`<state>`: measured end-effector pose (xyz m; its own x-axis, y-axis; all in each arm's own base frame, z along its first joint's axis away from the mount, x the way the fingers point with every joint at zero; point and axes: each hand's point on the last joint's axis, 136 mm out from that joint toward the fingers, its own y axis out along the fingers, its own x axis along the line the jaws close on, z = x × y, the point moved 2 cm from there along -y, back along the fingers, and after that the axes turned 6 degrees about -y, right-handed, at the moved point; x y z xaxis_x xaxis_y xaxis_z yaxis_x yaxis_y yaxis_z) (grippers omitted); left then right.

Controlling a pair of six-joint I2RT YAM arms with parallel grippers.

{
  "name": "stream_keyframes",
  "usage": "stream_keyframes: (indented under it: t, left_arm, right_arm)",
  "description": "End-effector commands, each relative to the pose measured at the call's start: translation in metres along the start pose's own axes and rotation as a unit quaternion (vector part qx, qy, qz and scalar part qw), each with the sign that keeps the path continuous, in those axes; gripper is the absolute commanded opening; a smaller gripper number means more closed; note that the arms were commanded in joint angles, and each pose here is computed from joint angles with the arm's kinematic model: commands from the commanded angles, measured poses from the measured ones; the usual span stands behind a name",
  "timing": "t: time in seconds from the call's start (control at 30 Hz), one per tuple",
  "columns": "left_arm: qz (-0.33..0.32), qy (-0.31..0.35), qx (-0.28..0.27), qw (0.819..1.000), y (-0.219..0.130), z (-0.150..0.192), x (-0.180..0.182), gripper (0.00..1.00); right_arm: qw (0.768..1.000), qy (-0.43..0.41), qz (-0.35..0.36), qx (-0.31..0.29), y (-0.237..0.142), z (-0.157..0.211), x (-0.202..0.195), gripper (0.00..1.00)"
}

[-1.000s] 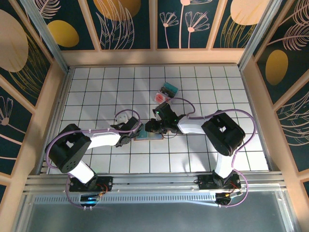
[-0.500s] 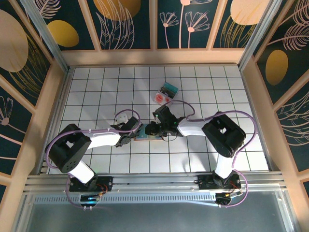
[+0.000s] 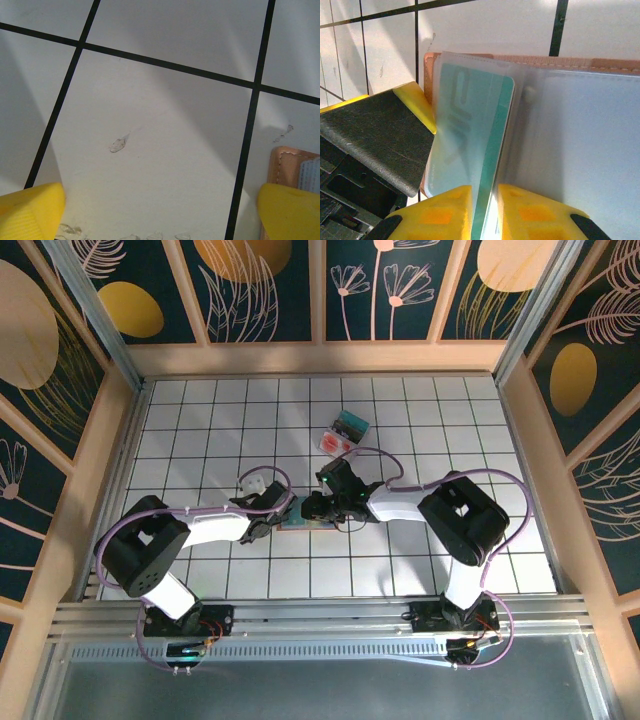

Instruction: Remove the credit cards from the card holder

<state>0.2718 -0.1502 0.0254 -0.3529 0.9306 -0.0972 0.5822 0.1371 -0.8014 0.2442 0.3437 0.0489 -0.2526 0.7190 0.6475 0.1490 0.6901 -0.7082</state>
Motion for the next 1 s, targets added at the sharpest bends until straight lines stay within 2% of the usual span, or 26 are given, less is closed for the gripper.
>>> stream_keyframes:
  t: [0.0,0.3,0.97]
  left_arm:
    - [-0.036,0.043,0.068,0.996,0.0133,0.0341,0.0222,0.99]
    - [-0.037,0.044,0.068,0.996,0.0137,0.0342,0.0227,0.99]
    - [-0.035,0.043,0.07,0.996,0.0143,0.0355,0.0216,0.99]
  right_arm:
    - [1.0,-0.005,-0.012,-0.009,-0.0057,-0.0043,0.012,0.21]
    - [1.0,-0.008,0.004,-0.02,-0.011,-0.009,0.0107,0.22]
    - [1.0,-0.003,-0.02,-0.018,-0.0036,-0.0118,0.0155,0.22]
